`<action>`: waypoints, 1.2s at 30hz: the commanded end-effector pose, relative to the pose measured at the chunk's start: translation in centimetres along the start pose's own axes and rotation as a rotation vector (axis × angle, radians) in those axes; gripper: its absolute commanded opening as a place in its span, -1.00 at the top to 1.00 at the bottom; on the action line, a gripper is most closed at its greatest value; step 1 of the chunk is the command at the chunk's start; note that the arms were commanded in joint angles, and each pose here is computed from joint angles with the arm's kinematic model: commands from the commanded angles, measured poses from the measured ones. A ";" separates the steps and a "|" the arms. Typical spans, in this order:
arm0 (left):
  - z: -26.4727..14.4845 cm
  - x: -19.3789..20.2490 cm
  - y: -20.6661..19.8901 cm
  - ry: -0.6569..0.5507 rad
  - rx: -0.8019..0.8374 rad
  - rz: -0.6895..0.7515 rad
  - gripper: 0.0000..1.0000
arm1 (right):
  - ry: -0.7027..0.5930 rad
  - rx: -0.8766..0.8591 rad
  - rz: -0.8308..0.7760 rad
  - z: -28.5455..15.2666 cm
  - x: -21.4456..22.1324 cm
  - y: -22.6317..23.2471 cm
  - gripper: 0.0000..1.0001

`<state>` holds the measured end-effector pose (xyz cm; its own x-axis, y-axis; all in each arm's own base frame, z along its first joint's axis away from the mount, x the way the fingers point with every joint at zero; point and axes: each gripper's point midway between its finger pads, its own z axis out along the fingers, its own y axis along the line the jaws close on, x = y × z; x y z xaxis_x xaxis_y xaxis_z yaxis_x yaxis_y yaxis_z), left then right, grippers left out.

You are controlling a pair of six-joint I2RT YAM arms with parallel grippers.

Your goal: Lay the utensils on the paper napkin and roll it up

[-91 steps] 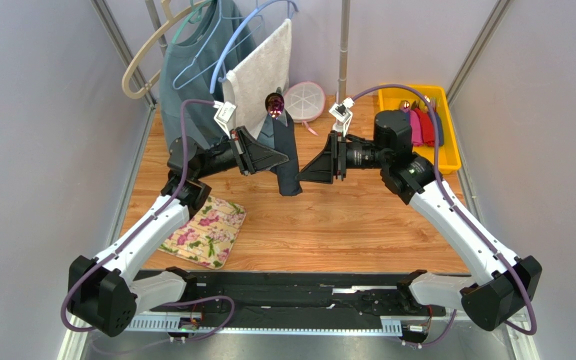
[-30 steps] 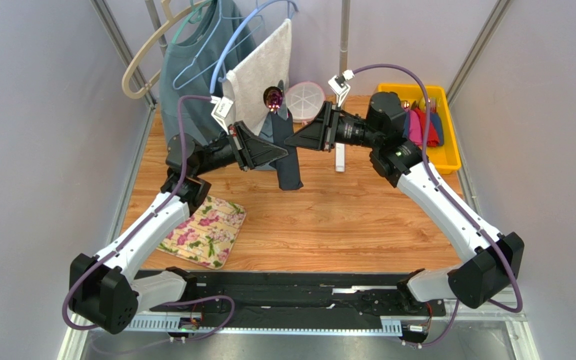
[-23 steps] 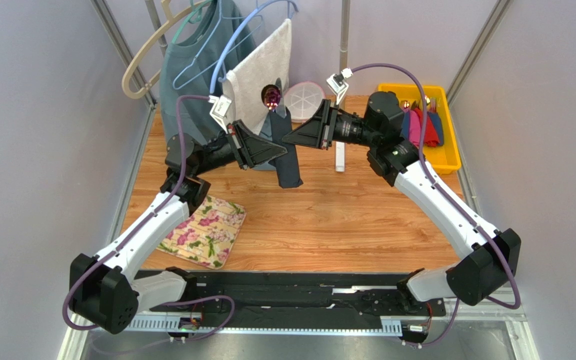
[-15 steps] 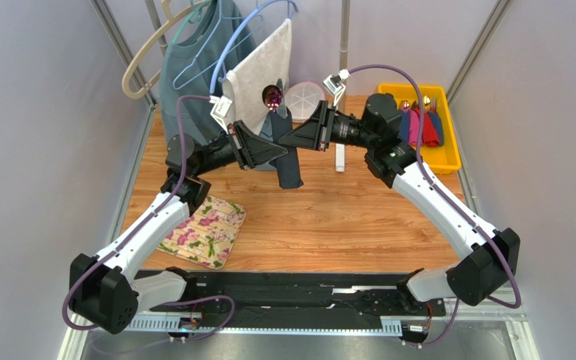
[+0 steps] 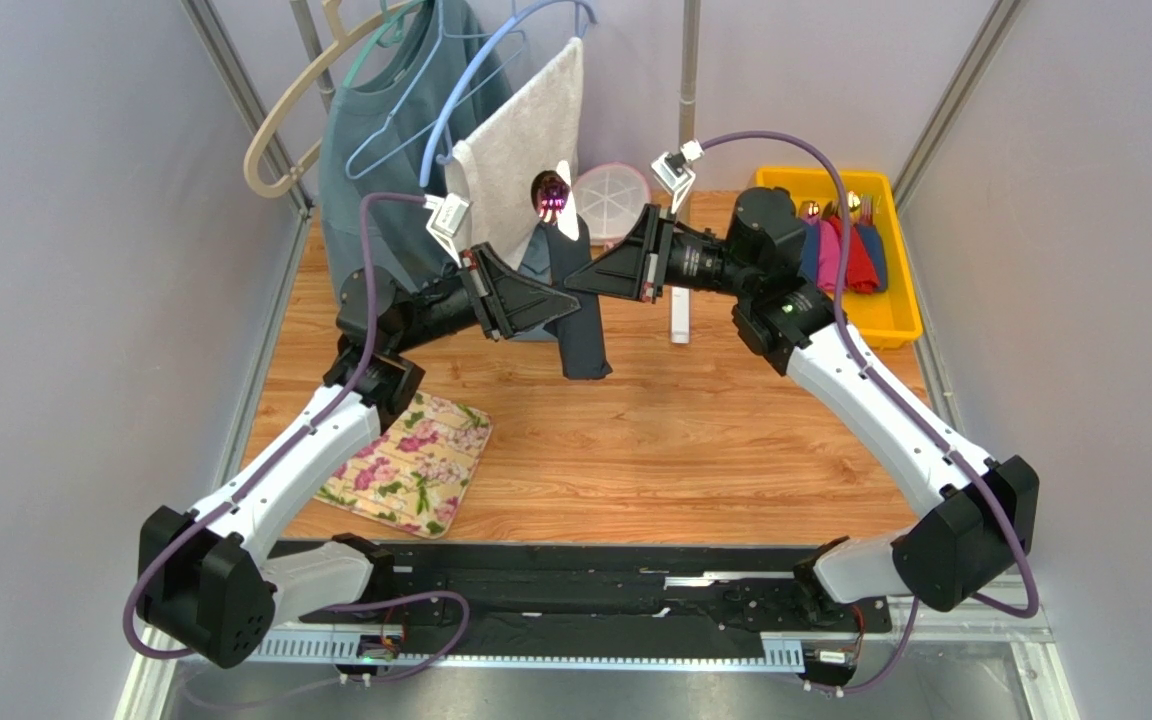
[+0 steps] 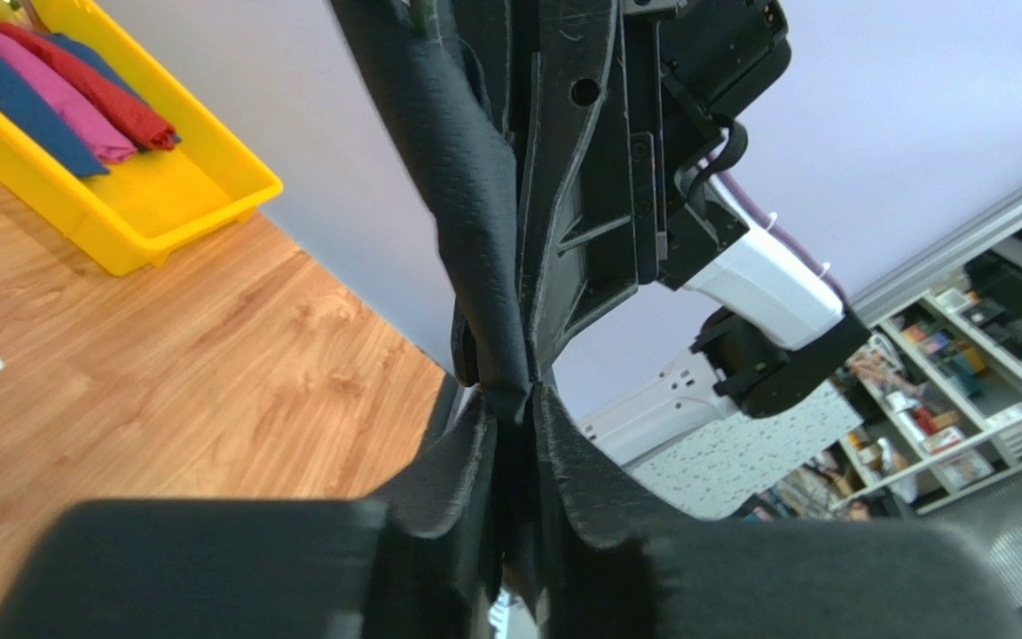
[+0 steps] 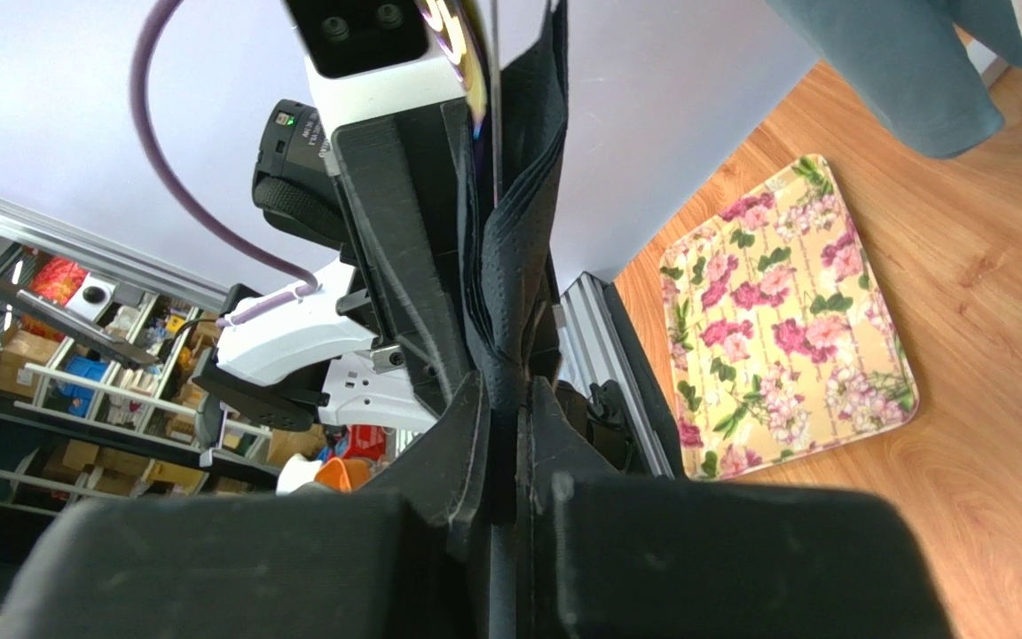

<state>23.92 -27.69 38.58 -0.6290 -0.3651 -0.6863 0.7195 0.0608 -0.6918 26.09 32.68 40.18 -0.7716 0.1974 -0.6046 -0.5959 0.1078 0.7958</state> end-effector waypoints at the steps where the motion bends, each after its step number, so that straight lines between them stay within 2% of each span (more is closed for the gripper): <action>1: -0.1 -0.5 -0.9 -0.018 0.019 0.063 0.34 | -0.043 0.025 -0.019 -2.0 -1.7 -0.1 1.00; 3: -0.2 -0.3 -0.8 -0.012 0.013 0.063 0.18 | -0.033 0.042 -0.002 -2.9 -2.0 -1.1 1.00; 5: -0.3 0.0 -0.5 0.000 0.003 0.062 0.13 | -0.015 0.049 0.025 -3.6 -1.9 -1.8 1.00; 7: -0.4 0.3 -0.4 0.013 0.002 0.074 0.00 | -0.021 0.079 0.040 -5.0 -2.4 -3.1 1.00; 8: -0.5 0.6 -0.3 0.028 -0.001 0.071 -0.02 | -0.026 0.101 0.054 -6.1 -2.7 -3.8 1.00; 11: -0.9 1.6 -0.3 0.068 0.006 0.093 -0.28 | -0.039 0.170 0.062 -9.3 -3.0 -5.8 1.00; 12: -1.0 1.8 -0.3 0.078 0.007 0.113 -0.30 | -0.048 0.191 0.055 -10.4 -3.1 -6.3 1.00; 15: -1.6 2.5 -0.1 0.100 -0.006 0.133 -0.32 | -0.075 0.274 0.058 -14.3 -3.2 -9.3 1.00; 16: -1.7 2.8 0.0 0.104 -0.009 0.137 -0.32 | -0.091 0.311 0.012 -15.9 -3.6 -10.8 1.00; 19: -2.0 3.5 0.4 0.135 -0.011 0.135 -0.32 | -0.126 0.416 0.041 -20.3 -4.6 -14.7 1.00; 21: -2.1 4.0 0.3 0.159 0.007 0.139 -0.33 | -0.156 0.481 -0.013 -23.5 -6.2 -16.5 1.00; 22: -2.1 4.1 0.3 0.163 0.008 0.140 -0.33 | -0.154 0.501 0.034 -24.6 -6.4 -18.6 1.00; 23: -2.2 4.2 0.3 0.165 0.011 0.145 -0.33 | -0.174 0.522 -0.020 -26.2 -7.9 -19.0 1.00; 26: -2.2 4.4 0.5 0.167 0.009 0.148 -0.33 | -0.174 0.550 -0.002 -28.5 -9.5 -23.0 1.00; 28: -2.2 4.5 0.7 0.169 0.006 0.143 -0.33 | -0.180 0.549 -0.056 -29.1 -11.8 -23.5 1.00; 29: -2.2 4.6 0.9 0.171 0.004 0.140 -0.33 | -0.174 0.544 -0.026 -29.5 -12.0 -25.5 1.00; 30: -2.2 4.8 1.2 0.174 -0.002 0.130 -0.33 | -0.176 0.547 -0.076 -29.7 -13.6 -25.5 1.00; 32: -2.2 4.8 1.2 0.173 -0.001 0.131 -0.33 | -0.171 0.536 -0.045 -30.1 -14.1 -28.4 1.00; 33: -2.2 4.9 1.4 0.174 -0.003 0.126 -0.33 | -0.173 0.537 -0.081 -30.3 -15.4 -28.6 1.00; 35: -2.2 5.0 1.5 0.176 -0.003 0.124 -0.33 | -0.173 0.535 -0.093 -30.5 -16.2 -29.8 1.00; 36: -2.2 5.1 1.7 0.178 -0.008 0.119 -0.33 | -0.169 0.534 -0.060 -30.7 -15.9 -31.9 1.00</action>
<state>21.44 -27.38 33.29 -0.6142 -0.1908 -0.7657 0.7608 0.1145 -0.6388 48.25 -3.40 22.66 -0.7122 0.3766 -0.5924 -0.2972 0.6028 0.7405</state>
